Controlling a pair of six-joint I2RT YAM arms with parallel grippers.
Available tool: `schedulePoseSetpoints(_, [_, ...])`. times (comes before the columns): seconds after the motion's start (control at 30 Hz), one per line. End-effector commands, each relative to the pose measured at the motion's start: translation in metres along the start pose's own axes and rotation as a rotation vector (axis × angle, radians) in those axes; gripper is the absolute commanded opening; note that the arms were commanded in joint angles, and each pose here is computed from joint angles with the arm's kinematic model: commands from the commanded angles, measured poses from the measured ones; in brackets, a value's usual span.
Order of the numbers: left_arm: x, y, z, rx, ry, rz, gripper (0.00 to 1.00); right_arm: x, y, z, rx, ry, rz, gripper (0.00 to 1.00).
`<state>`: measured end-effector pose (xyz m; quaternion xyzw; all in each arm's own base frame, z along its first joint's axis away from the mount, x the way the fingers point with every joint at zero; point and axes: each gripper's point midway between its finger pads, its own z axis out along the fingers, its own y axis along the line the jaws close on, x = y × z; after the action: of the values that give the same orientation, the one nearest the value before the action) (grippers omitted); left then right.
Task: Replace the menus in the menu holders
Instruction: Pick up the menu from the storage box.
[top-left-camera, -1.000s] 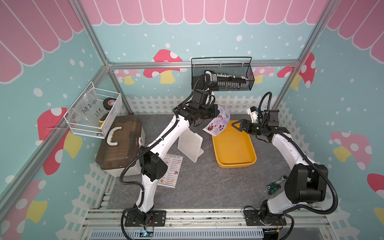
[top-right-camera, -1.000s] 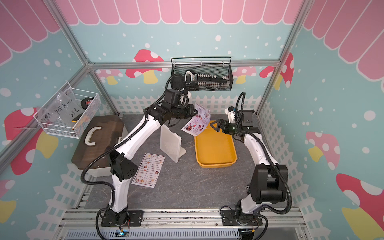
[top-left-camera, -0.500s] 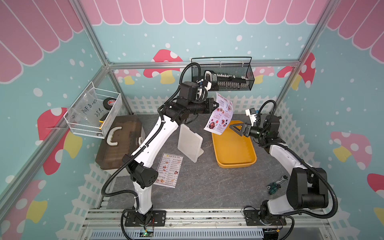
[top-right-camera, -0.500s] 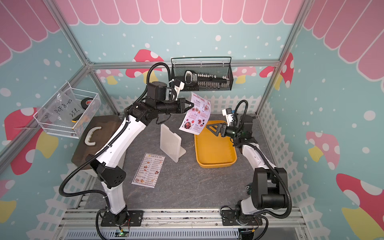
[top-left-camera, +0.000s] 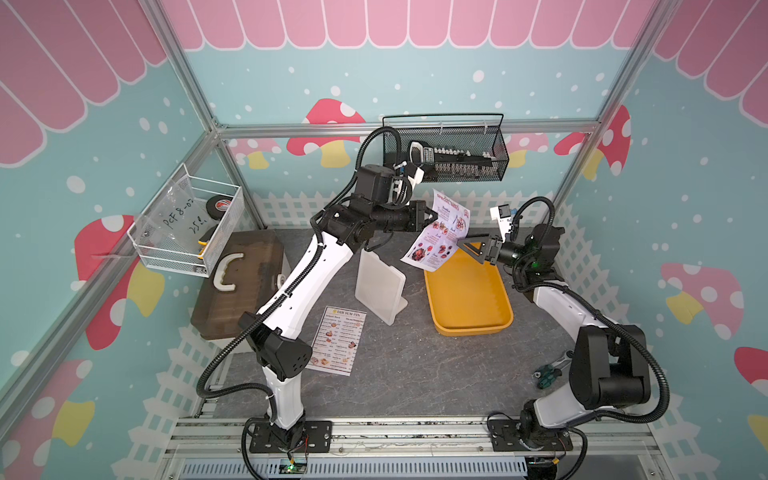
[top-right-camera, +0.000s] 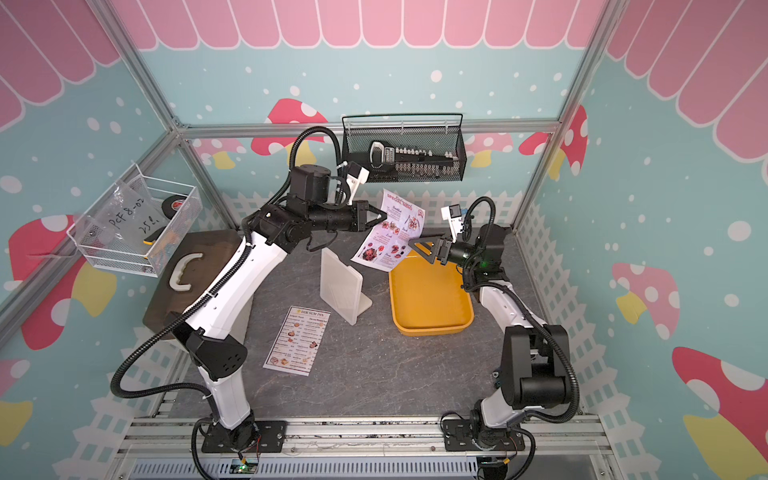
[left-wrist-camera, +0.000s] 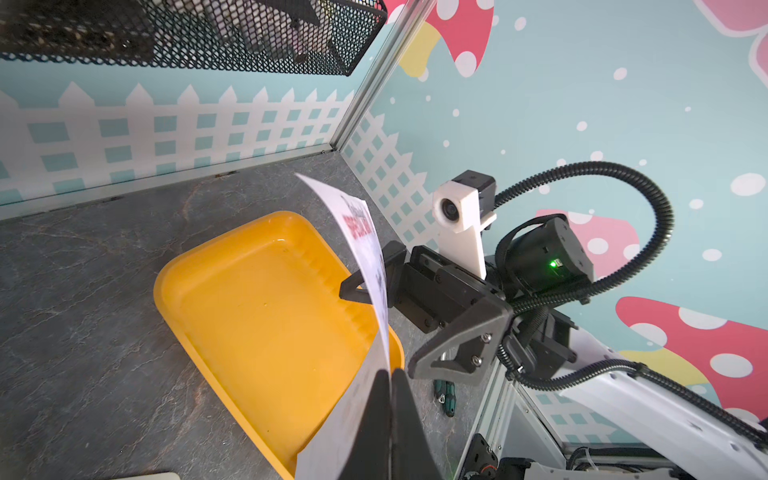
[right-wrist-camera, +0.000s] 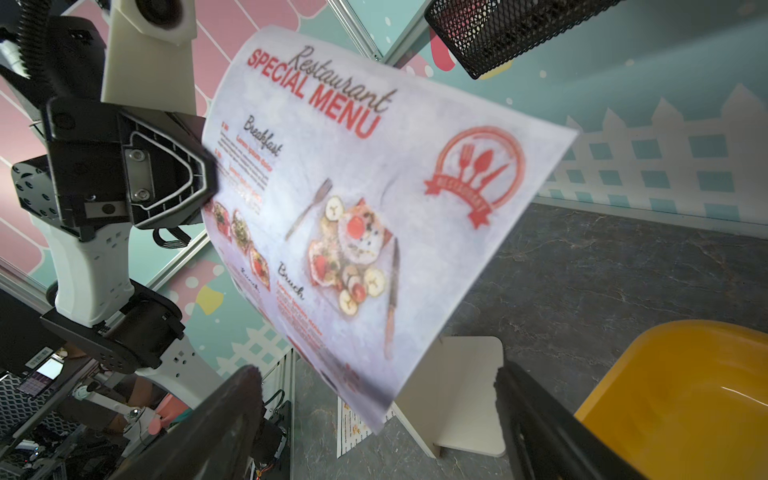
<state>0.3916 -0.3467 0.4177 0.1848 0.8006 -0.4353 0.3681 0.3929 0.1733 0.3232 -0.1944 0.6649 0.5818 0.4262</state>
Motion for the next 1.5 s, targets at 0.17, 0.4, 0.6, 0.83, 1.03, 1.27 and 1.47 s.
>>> schedulePoseSetpoints(0.17, [-0.006,0.002,-0.011,0.014,-0.026,-0.006,0.0,-0.02,0.044,0.017,-0.176,-0.04,-0.04,0.79])
schedulePoseSetpoints(0.4, [-0.007,0.016,-0.016,-0.002,-0.043,-0.023,0.0,-0.026,0.048,0.017,-0.201,-0.056,-0.015,0.7])
schedulePoseSetpoints(0.6, [-0.007,0.036,-0.018,-0.062,-0.066,-0.029,0.0,-0.029,0.053,0.016,-0.201,-0.055,-0.009,0.66])
schedulePoseSetpoints(0.83, [-0.013,0.046,-0.017,-0.086,-0.107,-0.019,0.0,-0.024,0.042,0.017,-0.149,-0.046,0.038,0.61])
schedulePoseSetpoints(1.03, [-0.013,0.051,-0.013,-0.087,-0.127,-0.011,0.0,-0.021,0.043,0.018,-0.104,-0.032,0.053,0.53])
schedulePoseSetpoints(1.27, [-0.014,0.052,-0.013,-0.084,-0.14,0.01,0.0,-0.021,0.043,0.022,-0.085,-0.036,0.053,0.43])
schedulePoseSetpoints(1.47, [-0.015,0.055,-0.014,-0.096,-0.166,0.038,0.0,-0.016,0.037,0.023,-0.031,-0.024,0.072,0.35])
